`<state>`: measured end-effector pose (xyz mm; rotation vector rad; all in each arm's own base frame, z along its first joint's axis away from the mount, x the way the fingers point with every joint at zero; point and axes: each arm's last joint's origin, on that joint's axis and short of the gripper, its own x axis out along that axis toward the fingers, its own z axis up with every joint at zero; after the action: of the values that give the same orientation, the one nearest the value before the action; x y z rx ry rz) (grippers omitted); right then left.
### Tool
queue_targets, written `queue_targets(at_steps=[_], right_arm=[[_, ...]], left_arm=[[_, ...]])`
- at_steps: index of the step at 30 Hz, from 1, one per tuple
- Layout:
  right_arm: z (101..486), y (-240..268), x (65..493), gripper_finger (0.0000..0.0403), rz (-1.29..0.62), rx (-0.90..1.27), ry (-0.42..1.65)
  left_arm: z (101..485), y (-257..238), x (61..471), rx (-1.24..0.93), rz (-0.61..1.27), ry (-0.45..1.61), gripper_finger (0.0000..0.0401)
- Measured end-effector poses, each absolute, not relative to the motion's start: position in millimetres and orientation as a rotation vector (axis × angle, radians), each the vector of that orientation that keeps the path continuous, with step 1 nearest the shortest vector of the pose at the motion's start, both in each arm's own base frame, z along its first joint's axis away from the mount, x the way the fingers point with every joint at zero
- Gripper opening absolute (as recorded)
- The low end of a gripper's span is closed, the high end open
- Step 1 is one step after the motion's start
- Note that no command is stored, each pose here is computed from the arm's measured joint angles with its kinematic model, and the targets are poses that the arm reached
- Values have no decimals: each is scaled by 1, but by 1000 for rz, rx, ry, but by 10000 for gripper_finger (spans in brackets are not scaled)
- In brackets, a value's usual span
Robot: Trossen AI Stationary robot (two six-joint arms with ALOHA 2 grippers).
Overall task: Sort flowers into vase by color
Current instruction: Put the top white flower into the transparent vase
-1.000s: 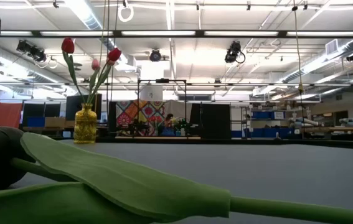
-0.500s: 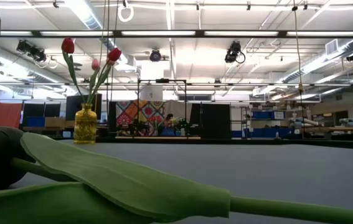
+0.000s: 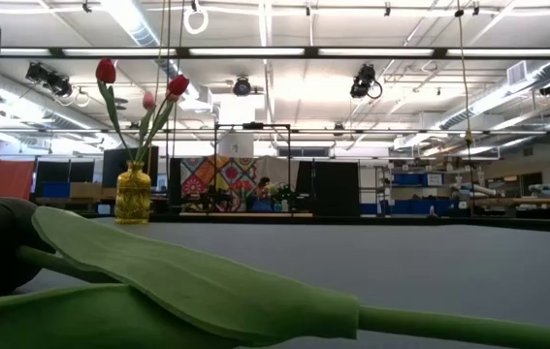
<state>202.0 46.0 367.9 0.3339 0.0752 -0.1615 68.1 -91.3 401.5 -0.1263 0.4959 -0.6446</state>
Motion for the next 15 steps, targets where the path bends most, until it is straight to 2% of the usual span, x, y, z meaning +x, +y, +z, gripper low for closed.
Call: queue_targets(at_steps=[6, 15], right_arm=[[368, 46, 202, 7, -161, 328, 76], [369, 46, 203, 10, -160, 372, 57]], left_arm=[[383, -103, 75, -140, -644, 494, 13], [352, -103, 76, -183, -600, 596, 16]])
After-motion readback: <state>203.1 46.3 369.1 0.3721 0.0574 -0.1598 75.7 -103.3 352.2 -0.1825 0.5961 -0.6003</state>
